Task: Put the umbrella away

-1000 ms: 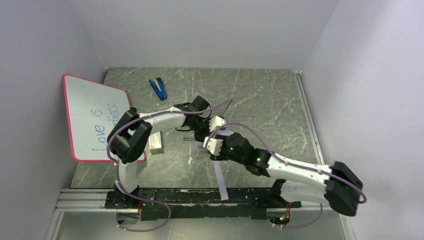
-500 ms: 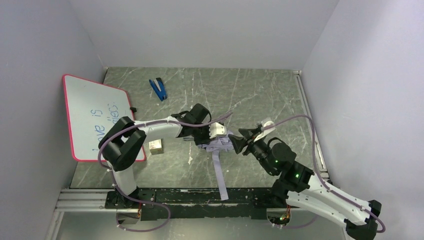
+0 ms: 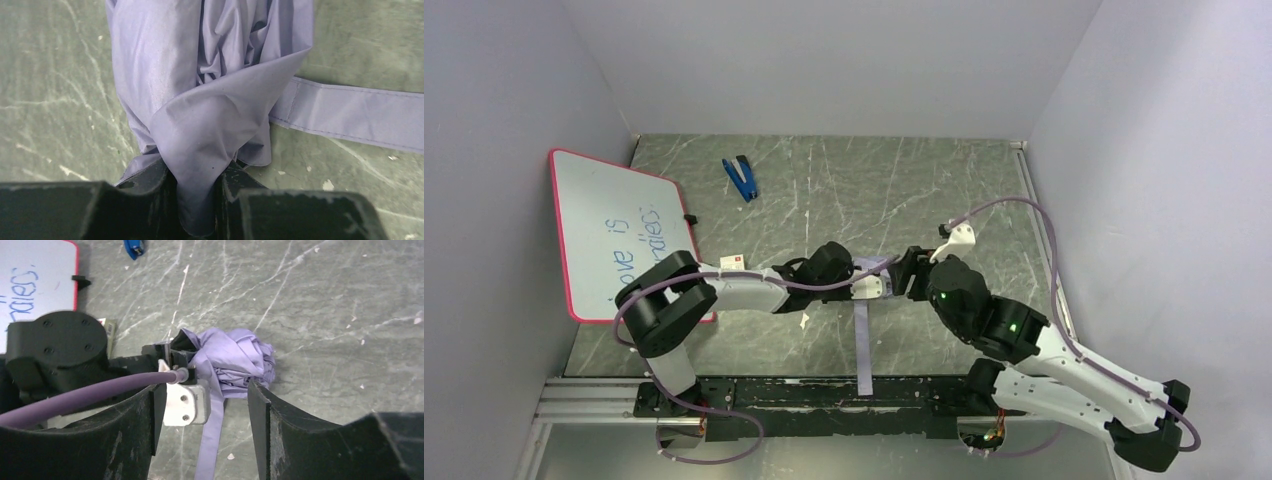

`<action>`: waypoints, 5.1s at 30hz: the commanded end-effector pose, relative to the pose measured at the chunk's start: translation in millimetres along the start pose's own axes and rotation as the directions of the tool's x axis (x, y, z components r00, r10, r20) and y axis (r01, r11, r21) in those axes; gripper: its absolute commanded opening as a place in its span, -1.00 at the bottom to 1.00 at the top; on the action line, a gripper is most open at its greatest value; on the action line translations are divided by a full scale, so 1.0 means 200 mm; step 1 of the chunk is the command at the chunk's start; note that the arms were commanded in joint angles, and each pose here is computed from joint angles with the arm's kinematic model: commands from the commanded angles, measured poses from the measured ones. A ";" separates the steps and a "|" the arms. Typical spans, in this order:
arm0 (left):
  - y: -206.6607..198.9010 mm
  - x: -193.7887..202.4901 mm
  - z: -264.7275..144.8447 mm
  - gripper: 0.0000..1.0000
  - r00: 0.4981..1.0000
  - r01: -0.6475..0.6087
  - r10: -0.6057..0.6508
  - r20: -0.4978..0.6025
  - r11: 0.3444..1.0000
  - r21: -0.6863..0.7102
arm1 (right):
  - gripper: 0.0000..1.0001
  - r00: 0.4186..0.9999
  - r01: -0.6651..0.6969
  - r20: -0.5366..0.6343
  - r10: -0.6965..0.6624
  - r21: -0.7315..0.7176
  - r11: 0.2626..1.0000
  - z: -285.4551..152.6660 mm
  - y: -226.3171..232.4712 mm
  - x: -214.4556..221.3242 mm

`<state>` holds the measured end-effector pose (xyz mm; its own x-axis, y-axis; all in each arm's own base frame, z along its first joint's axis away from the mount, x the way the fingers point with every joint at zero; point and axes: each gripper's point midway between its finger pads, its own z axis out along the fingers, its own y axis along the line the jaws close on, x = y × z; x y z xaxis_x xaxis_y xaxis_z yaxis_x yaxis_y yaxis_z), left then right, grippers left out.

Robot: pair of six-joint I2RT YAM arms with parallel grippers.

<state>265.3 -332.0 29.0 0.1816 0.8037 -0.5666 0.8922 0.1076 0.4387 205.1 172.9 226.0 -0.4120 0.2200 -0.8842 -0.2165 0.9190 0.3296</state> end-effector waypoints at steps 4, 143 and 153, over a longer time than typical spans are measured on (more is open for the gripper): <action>-0.04 0.25 -0.02 -0.91 0.974 -0.170 0.144 -0.175 0.975 -0.144 | 0.38 0.997 0.071 0.009 -0.072 0.116 0.991 0.15 -0.14 -0.21; 0.55 -0.22 -0.47 0.55 0.880 0.390 -0.410 0.239 0.912 0.125 | -0.32 -0.256 0.934 -0.008 -0.967 -0.258 -0.246 0.53 -0.20 1.01; 0.25 -0.22 -0.26 0.55 0.914 0.296 -0.389 0.120 0.837 0.460 | -0.33 -0.284 0.929 0.041 -0.958 -0.234 -0.286 0.50 -0.16 1.04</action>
<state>307.2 -312.5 114.5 -0.1665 0.6107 -0.7742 0.9721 0.2331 -0.0252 229.8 247.7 36.0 0.3529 -0.9145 -0.1977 -0.4646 0.0121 -0.8854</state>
